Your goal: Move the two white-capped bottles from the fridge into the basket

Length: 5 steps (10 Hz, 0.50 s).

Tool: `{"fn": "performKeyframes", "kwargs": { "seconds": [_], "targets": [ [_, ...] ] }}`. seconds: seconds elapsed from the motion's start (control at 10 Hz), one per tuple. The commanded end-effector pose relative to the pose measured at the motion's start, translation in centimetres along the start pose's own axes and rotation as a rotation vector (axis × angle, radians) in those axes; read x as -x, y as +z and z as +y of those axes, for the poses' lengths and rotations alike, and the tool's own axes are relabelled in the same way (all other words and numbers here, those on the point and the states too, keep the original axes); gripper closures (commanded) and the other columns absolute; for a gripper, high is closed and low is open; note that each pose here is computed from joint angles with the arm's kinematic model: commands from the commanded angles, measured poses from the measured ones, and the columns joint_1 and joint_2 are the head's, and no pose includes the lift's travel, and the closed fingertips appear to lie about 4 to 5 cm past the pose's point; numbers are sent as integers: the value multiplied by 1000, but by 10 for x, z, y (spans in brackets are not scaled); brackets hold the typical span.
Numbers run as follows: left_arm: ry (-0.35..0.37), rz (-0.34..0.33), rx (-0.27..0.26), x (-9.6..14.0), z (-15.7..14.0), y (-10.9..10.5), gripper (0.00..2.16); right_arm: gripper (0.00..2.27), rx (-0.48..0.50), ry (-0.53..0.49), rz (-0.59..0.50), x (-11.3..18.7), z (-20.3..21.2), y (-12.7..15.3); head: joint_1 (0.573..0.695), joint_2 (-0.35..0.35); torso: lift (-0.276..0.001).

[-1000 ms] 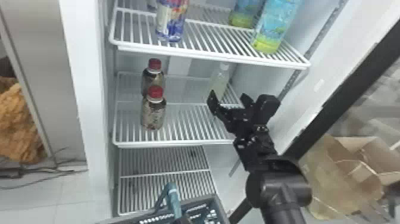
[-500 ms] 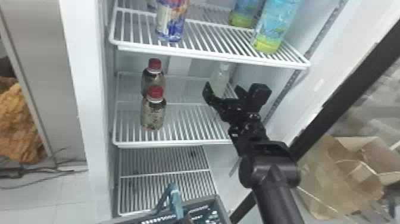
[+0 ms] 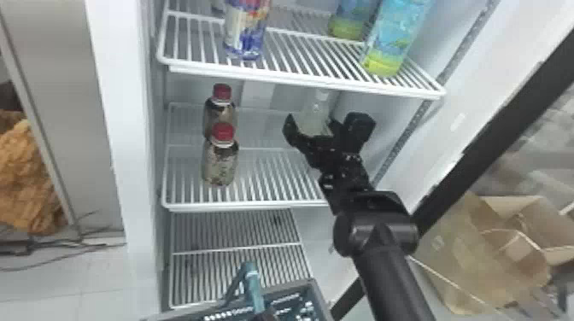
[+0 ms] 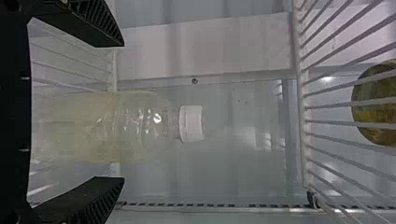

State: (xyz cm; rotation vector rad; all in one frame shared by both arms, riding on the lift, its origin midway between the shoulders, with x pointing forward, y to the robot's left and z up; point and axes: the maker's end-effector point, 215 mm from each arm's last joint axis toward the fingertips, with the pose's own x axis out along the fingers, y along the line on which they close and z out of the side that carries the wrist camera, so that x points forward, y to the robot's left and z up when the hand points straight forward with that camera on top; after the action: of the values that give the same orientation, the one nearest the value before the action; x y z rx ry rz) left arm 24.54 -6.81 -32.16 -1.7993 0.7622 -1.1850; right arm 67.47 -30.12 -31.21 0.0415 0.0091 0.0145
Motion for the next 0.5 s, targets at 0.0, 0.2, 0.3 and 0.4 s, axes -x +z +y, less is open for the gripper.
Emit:
{"fn": "performKeyframes", "kwargs": {
  "seconds": [0.0, 0.2, 0.3, 0.4],
  "targets": [
    [0, 1, 2, 0, 0, 0, 1119, 4, 10, -1, -4, -6, 3, 2, 695, -350, -260],
    [-1, 0, 4, 0, 0, 0, 1119, 130, 19, -9, 5, -9, 3, -1, 695, -350, -260],
    [-1, 0, 4, 0, 0, 0, 1119, 251, 22, -14, 10, -9, 1, -3, 695, -350, -260],
    [1, -3, 8, 2, 1, 0, 1119, 596, 17, -24, 17, -9, -2, -6, 695, -350, -260]
  ]
}}
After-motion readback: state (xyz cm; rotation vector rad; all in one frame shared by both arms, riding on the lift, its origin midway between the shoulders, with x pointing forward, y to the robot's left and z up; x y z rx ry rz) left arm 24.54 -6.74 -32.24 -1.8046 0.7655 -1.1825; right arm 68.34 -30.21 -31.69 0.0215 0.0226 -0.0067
